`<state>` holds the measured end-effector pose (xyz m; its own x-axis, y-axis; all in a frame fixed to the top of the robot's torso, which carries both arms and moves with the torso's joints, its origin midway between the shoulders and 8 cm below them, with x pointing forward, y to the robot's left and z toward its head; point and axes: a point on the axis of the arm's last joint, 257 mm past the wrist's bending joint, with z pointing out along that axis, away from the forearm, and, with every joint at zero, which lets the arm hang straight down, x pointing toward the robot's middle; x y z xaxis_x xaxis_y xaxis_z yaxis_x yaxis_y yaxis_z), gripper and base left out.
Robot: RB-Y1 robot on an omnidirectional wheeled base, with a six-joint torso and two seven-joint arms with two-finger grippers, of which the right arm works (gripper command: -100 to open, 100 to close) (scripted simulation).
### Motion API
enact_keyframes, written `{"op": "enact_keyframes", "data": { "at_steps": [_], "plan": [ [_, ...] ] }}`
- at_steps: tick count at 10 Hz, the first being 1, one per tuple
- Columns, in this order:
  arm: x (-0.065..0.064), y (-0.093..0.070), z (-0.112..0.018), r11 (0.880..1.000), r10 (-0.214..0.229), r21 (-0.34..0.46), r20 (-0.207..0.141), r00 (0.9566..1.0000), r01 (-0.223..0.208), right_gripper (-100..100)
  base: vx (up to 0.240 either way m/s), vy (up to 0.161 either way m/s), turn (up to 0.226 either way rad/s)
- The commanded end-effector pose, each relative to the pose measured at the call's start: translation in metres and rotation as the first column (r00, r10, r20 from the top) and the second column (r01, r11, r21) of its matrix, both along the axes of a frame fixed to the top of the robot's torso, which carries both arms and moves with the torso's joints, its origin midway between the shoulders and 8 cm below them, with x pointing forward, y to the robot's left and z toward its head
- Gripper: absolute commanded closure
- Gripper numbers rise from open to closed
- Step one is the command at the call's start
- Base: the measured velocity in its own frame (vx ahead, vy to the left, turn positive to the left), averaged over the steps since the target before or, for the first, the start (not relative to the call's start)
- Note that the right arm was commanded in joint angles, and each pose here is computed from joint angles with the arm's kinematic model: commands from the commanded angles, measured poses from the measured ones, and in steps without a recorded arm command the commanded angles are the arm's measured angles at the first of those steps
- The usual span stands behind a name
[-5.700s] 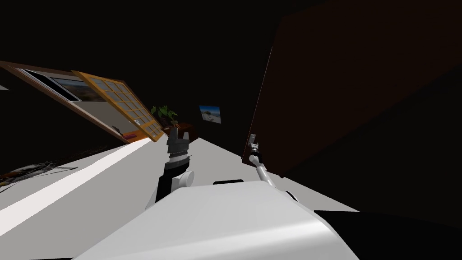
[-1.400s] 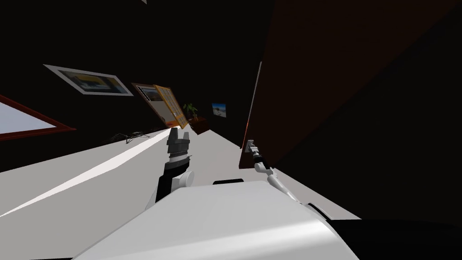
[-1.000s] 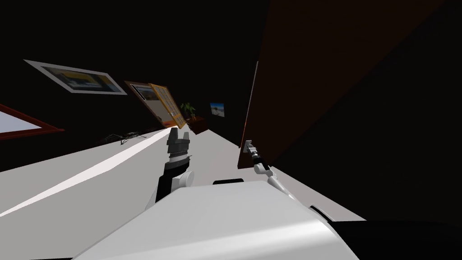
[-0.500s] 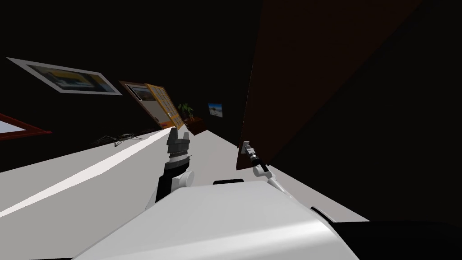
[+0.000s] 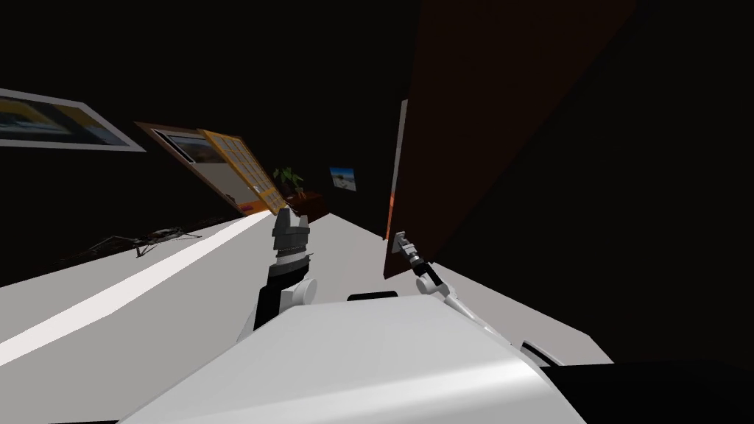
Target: Pull the door open
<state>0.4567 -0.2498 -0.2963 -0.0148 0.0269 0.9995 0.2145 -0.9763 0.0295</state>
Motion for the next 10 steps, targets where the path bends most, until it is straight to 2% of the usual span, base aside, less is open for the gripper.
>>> {"op": "enact_keyframes", "data": {
  "at_steps": [1,4,7,8,10],
  "plan": [
    [-0.011,0.013,0.001,0.999,0.039,0.005,0.004,0.9992,-0.039,100,-0.019,-0.004,-0.110],
    [-0.027,0.026,0.002,0.995,0.099,0.006,0.003,0.9951,-0.099,100,-0.016,-0.033,-0.103],
    [-0.044,0.038,0.002,0.988,0.155,0.012,-0.001,0.9880,-0.155,100,-0.012,-0.060,-0.063],
    [-0.049,0.041,0.001,0.985,0.171,0.014,-0.004,0.9852,-0.171,100,-0.014,-0.081,-0.026],
    [-0.065,0.051,0.001,0.975,0.220,0.023,-0.012,0.9755,-0.219,100,-0.040,-0.144,0.010]
  ]
}}
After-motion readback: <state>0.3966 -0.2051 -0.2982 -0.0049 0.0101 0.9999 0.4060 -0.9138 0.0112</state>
